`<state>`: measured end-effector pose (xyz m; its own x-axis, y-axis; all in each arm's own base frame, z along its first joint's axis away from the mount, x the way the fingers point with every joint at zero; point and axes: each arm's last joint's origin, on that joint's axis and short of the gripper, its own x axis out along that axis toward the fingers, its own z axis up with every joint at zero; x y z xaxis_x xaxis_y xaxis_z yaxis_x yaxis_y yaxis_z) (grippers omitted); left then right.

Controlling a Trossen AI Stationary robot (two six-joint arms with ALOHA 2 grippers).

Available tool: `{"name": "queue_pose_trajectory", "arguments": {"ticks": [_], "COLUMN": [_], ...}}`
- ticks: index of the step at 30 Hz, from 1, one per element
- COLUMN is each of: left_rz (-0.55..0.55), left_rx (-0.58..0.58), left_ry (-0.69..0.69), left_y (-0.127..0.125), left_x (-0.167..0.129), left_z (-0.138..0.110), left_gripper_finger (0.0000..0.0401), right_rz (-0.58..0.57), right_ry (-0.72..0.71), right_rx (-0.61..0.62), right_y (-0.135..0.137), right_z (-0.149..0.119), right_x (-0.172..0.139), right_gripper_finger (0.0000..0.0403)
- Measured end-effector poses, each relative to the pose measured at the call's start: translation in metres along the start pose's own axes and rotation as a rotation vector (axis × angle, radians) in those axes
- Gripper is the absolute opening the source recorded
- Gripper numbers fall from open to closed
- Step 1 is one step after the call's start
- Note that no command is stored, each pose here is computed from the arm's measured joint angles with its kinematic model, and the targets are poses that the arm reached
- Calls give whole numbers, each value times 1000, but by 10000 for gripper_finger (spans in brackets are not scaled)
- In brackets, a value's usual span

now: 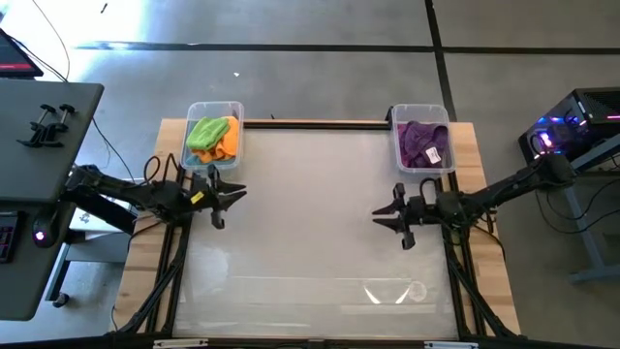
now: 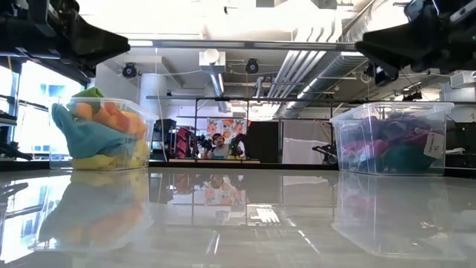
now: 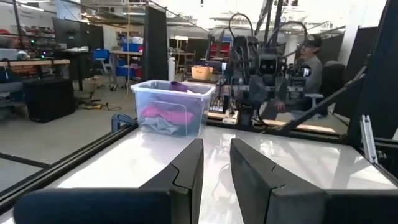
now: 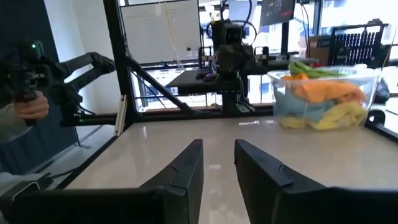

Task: Sort towels by color in basket
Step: Return to Home Position

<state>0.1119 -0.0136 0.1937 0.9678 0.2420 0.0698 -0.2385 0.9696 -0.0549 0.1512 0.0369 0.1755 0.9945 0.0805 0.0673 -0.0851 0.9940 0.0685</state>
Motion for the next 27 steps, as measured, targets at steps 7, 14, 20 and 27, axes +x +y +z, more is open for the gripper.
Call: {"name": "queue_pose_trajectory", "arguments": {"ticks": [7,14,20,27], "left_rz": [0,0,-1,-2], "left_rx": [-15,-18,-20,-10], "left_ry": [-2,32,41,42], "left_y": [2,2,2,2], "left_x": [-4,-4,-4,-4], "left_z": [0,-3,-4,-4], "left_gripper_finger": [66,66,66,66], "right_rz": [14,31,-32,23], "right_ry": [10,-17,-16,-74], "right_rx": [23,-64,-70,-8], "right_y": [0,0,-5,-7], "right_z": [-2,4,11,20], "right_x": [-1,-6,-24,-46], "right_gripper_finger": [87,87,87,87]}}
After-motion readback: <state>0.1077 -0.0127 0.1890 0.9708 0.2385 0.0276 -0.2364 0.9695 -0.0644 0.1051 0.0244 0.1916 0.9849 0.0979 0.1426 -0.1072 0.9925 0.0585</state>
